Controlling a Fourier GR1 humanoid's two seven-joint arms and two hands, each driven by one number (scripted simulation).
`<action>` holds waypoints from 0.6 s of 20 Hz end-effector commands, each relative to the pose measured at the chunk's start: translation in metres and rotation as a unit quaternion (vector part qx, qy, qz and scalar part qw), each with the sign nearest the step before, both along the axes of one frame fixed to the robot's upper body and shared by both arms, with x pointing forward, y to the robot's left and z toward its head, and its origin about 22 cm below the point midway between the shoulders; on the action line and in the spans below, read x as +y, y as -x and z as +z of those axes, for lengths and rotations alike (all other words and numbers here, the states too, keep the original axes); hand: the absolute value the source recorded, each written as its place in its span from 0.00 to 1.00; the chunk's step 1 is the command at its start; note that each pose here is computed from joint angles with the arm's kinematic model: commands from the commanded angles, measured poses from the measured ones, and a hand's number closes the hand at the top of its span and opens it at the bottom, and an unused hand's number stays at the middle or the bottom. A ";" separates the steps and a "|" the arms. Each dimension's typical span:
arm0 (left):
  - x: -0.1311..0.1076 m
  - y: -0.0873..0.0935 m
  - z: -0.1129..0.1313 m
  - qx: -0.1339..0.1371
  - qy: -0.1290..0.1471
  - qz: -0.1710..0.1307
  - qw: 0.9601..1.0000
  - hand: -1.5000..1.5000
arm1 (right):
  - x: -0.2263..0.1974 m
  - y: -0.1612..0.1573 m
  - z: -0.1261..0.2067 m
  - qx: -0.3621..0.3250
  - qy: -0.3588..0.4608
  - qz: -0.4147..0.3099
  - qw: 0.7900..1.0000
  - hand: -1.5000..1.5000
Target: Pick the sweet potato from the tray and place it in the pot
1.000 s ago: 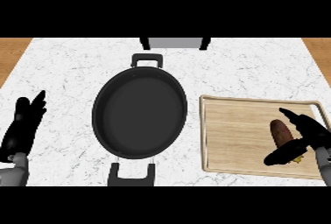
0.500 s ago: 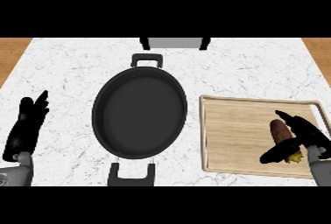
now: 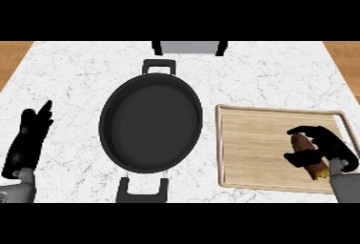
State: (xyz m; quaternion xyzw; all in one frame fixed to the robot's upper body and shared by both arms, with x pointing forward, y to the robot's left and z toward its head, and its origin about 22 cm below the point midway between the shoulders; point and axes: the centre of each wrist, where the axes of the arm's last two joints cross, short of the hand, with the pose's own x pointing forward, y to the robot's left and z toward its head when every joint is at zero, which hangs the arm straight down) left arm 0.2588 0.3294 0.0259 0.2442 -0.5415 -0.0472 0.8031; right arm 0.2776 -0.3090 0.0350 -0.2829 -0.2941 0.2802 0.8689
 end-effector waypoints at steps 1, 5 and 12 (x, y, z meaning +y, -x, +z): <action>-0.003 -0.005 0.007 0.002 0.000 -0.004 1.000 0.50 | 0.000 -0.002 -0.005 -0.022 0.012 0.021 0.999 1.00; 0.012 0.000 0.000 0.002 0.004 0.000 1.000 0.50 | 0.003 0.008 -0.015 -0.033 0.047 0.045 0.997 1.00; 0.014 0.001 -0.008 -0.004 0.000 0.000 1.000 0.50 | -0.010 0.009 0.008 -0.086 0.091 0.031 0.992 1.00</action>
